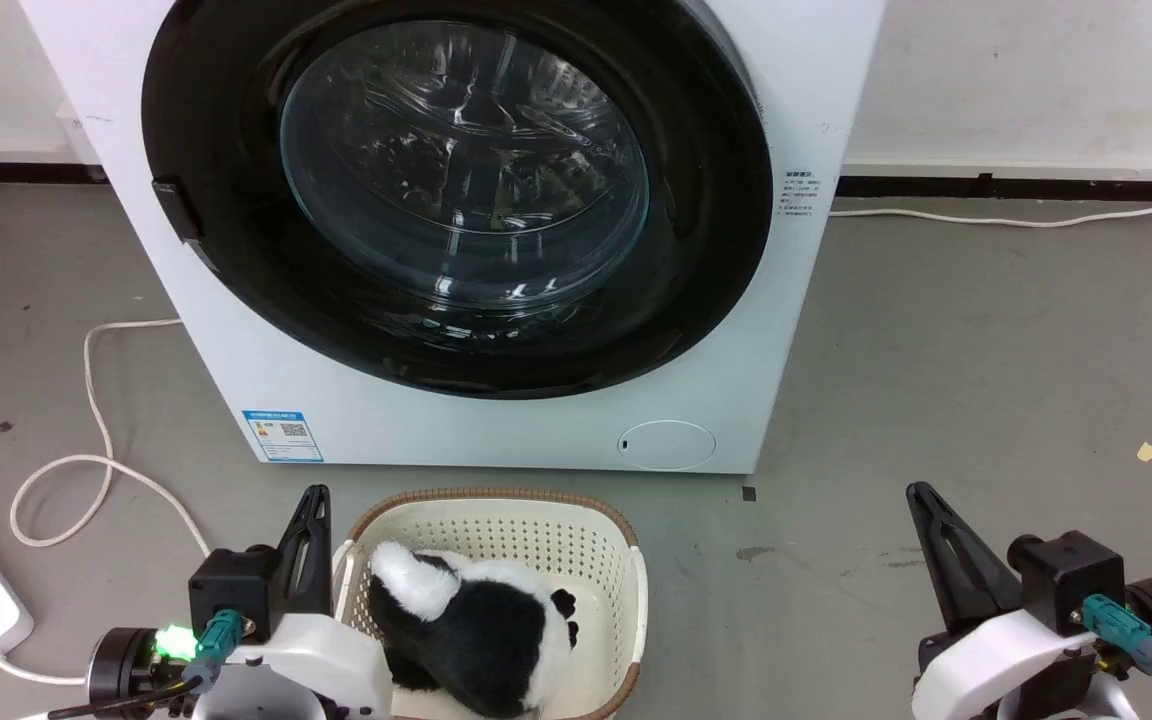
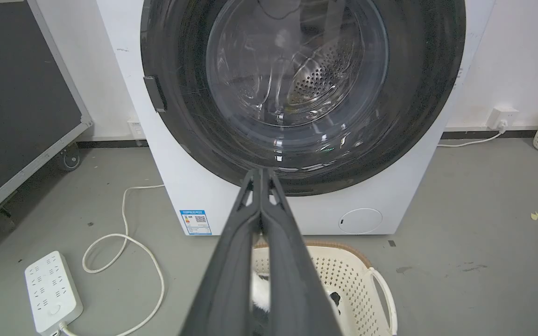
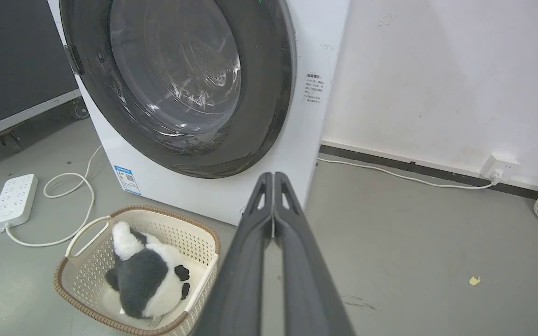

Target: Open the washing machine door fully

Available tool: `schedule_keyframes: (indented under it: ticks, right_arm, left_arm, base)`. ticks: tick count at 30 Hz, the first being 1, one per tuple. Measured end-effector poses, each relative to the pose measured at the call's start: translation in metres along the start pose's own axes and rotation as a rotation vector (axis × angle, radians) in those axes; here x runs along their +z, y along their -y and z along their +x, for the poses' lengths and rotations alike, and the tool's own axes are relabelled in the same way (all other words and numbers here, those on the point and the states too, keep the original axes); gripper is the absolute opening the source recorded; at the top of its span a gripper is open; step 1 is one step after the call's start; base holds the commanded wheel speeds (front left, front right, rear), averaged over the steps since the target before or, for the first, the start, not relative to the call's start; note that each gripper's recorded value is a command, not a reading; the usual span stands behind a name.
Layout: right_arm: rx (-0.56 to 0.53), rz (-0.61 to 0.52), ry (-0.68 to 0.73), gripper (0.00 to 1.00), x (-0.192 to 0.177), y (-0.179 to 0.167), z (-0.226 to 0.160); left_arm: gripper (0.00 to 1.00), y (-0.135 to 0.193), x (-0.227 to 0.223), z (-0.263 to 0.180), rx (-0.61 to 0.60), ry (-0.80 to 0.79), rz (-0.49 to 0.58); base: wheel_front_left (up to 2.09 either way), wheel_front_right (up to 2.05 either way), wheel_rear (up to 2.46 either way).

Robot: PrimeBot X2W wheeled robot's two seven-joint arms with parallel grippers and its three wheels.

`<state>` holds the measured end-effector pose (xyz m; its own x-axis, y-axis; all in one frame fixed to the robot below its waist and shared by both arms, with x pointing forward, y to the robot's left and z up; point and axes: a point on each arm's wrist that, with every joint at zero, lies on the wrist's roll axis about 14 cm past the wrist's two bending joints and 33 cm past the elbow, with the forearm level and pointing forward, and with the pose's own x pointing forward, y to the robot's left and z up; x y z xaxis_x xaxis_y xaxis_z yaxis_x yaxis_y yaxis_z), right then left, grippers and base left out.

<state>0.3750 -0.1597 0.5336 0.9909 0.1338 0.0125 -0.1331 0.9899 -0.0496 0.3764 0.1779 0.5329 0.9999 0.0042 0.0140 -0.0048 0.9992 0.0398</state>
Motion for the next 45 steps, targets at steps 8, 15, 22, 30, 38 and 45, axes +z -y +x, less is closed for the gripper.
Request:
schedule_keyframes:
  ticks: [8,15,22,30,38,45]
  right_arm:
    - [0.0,0.001,-0.008,0.0,-0.0027,-0.0002,-0.0017]
    - [0.0,0.001,-0.008,0.0,-0.0027,-0.0001,-0.0017]
    - [-0.001,0.001,-0.008,0.0,-0.0027,0.0,-0.0017]
    - [0.0,0.001,-0.008,0.0,-0.0027,-0.0002,-0.0017]
    - [0.0,0.002,-0.008,1.0,-0.0027,-0.0003,-0.0016]
    - [-0.002,0.013,0.003,1.0,-0.0015,0.0004,-0.0015]
  left_arm:
    - [0.0,-0.0001,0.0,0.0,0.0,0.0,0.0]
    - [0.0,0.0,0.0,0.0,0.0,0.0,0.0]
    - [0.0,0.0001,0.0,-0.0001,0.0,0.0,0.0]
    - [0.0,-0.0001,-0.0001,-0.0001,0.0,0.0,0.0]
    - [1.0,-0.0001,-0.0001,0.0001,0.001,0.0,-0.003]
    - [1.0,0.0004,0.0007,0.0001,0.002,0.008,-0.014]
  base:
    - [0.0,0.0,0.0]
    - [0.0,0.0,0.0]
    - [0.0,0.0,0.0]
    - [0.0,0.0,0.0]
    - [0.0,0.0,0.0]
    - [0.0,0.0,0.0]
